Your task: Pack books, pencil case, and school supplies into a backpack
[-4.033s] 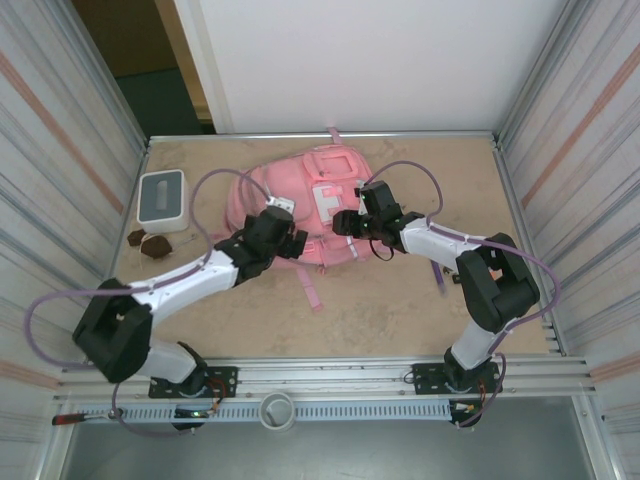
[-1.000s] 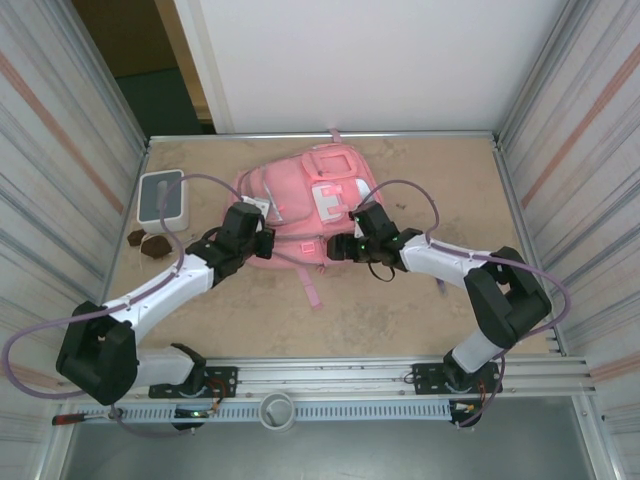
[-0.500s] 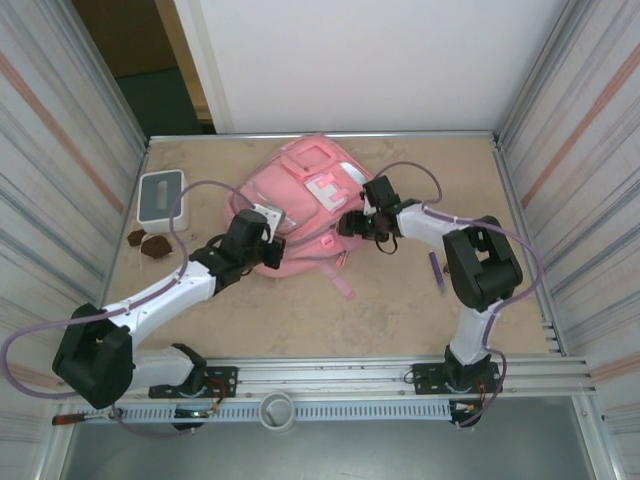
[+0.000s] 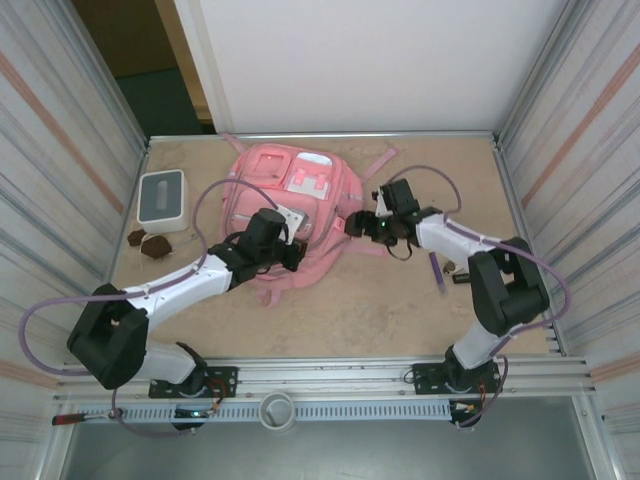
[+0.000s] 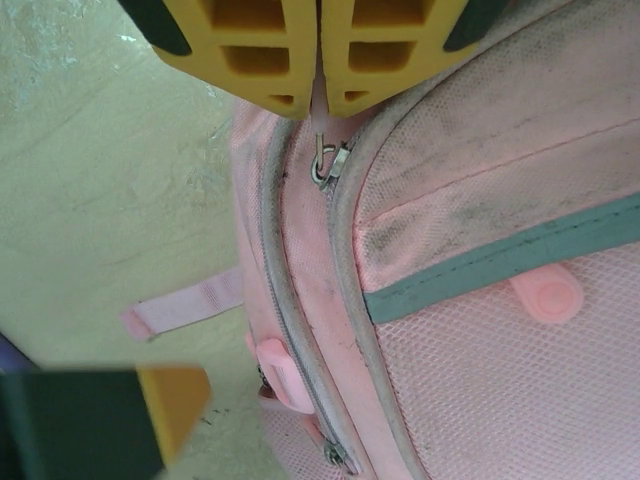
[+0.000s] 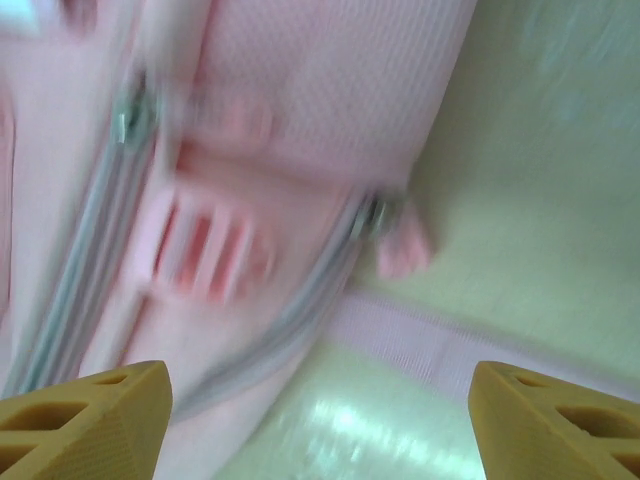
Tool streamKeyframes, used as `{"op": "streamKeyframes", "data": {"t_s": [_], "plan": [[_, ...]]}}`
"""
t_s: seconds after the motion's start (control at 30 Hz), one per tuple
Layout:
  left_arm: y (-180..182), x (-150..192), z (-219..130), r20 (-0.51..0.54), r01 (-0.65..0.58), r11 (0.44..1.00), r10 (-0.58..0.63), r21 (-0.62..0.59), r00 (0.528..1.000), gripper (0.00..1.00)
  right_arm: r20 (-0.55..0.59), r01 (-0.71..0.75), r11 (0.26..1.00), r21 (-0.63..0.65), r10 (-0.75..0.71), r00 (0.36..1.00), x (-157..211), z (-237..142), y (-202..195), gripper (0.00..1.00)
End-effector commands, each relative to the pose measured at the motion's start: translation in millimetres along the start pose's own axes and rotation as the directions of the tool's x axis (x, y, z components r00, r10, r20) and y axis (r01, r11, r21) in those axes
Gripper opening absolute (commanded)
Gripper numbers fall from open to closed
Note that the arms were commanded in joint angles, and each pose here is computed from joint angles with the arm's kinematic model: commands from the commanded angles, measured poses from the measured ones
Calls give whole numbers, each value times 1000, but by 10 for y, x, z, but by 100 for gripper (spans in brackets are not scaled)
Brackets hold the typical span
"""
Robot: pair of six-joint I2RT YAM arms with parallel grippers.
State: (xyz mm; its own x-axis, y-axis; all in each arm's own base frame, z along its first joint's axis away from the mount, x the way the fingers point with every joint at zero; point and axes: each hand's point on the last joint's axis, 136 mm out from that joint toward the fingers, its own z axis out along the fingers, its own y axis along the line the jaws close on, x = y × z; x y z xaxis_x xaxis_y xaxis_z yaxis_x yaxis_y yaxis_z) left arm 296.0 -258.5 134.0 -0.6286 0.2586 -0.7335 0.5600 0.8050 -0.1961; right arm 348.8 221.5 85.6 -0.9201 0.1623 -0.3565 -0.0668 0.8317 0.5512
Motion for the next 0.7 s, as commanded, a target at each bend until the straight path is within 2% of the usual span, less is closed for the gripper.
{"op": "streamKeyframes", "data": {"t_s": [0.0, 0.17, 0.3, 0.4, 0.47, 0.6, 0.67], "plan": [[-172, -133, 3, 31, -2, 998, 0, 65, 1000, 0, -60, -63, 975, -214, 51, 997, 261, 36, 530, 77], [-174, -81, 26, 22, -4, 998, 2, 58, 1000, 0, -95, -88, 951, -296, 62, 993, 337, 169, 828, 74], [-173, -55, 25, 18, -6, 999, 5, 50, 1000, 0, -93, -114, 943, -312, 89, 992, 256, 275, 871, 70], [-183, -39, 26, 18, -13, 999, 12, 45, 1000, 0, -108, -130, 943, -308, 101, 989, 240, 387, 866, 63], [-172, -23, 26, 15, -16, 999, 16, 40, 1000, 0, -117, -142, 943, -301, 111, 987, 229, 451, 843, 52], [-106, 27, 3, 4, -28, 1000, 28, 6, 1000, 0, -98, -162, 947, -278, 140, 985, 177, 467, 695, 17], [-45, 49, -30, 2, -40, 999, 40, -27, 999, 0, -82, -177, 949, -260, 161, 984, 146, 437, 568, 6]]}}
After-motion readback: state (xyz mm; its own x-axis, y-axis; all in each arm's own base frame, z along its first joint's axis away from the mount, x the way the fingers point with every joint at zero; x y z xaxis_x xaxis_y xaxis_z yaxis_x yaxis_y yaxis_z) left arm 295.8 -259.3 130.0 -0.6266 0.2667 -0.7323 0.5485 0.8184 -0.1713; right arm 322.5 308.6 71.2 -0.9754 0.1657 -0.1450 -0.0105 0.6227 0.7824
